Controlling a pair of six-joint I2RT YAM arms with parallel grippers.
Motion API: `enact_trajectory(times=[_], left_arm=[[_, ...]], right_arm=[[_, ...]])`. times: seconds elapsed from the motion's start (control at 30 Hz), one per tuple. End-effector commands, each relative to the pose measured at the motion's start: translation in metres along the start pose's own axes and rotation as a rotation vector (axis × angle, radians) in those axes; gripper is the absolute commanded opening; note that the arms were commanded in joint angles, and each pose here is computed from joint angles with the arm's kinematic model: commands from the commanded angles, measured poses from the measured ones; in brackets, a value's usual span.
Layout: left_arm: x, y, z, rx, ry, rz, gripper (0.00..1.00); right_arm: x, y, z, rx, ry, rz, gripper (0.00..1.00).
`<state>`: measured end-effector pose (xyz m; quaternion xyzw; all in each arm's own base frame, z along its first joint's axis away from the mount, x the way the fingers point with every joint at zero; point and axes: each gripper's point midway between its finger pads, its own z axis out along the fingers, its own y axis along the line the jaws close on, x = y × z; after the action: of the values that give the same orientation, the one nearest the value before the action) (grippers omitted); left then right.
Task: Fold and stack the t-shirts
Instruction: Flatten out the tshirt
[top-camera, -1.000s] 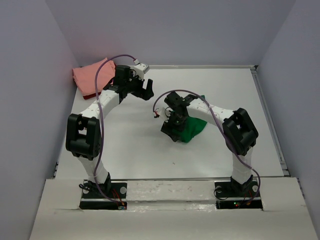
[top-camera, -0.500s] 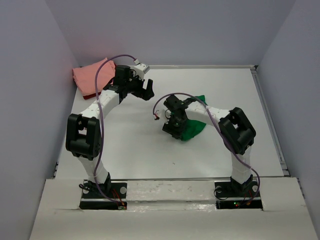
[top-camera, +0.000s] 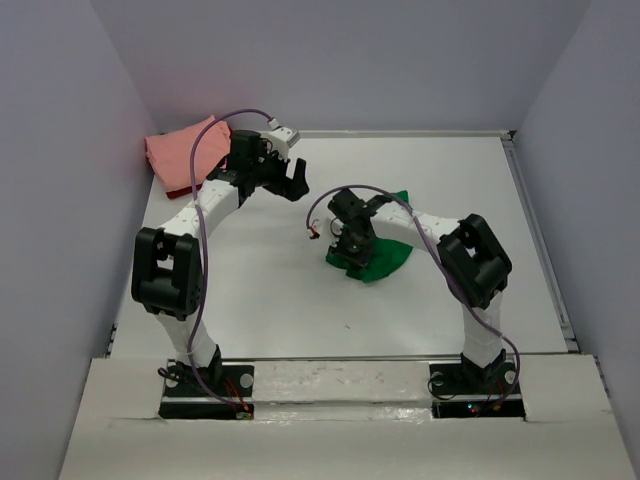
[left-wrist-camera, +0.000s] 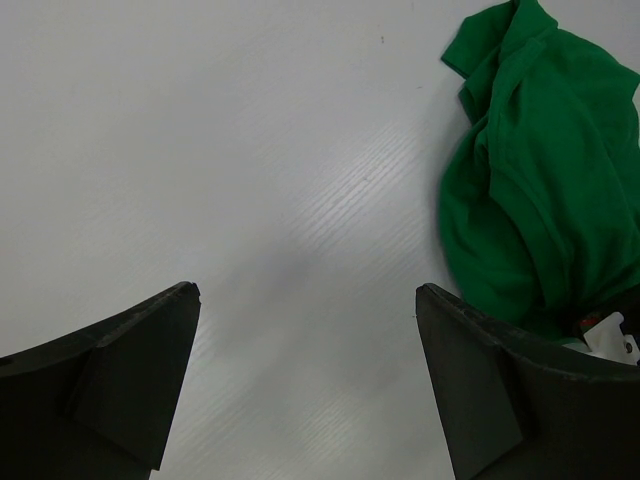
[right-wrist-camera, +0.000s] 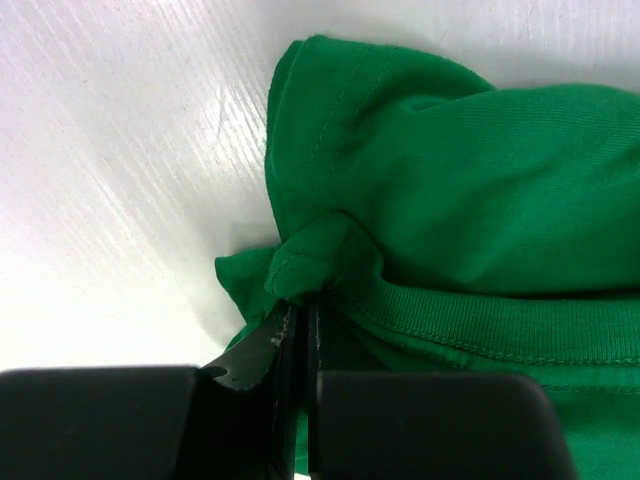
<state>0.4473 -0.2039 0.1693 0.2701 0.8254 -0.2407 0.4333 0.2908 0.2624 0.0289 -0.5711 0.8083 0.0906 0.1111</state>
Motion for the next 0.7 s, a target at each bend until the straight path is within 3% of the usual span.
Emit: enact_trajectory(times=[0.0, 0.23, 0.33, 0.67], left_arm=[[-0.03, -0.012, -0.013, 0.021, -0.082, 0.05, 0.99], [-0.036, -0.012, -0.013, 0.021, -0.092, 0.049, 0.99], [-0.037, -0.012, -0.012, 0.021, -0.092, 0.046, 0.99], [-0.038, -0.015, -0.015, 0.017, -0.091, 0.054, 0.99]], right_arm=[[-0.007, 0.005, -0.017, -0.007, -0.006, -0.01, 0.0], [-0.032, -0.019, -0.081, 0.139, -0.126, -0.008, 0.0], [-0.048, -0.039, -0.129, 0.222, -0.218, 0.009, 0.0], [-0.036, -0.087, -0.191, 0.452, -0.227, 0.072, 0.0]])
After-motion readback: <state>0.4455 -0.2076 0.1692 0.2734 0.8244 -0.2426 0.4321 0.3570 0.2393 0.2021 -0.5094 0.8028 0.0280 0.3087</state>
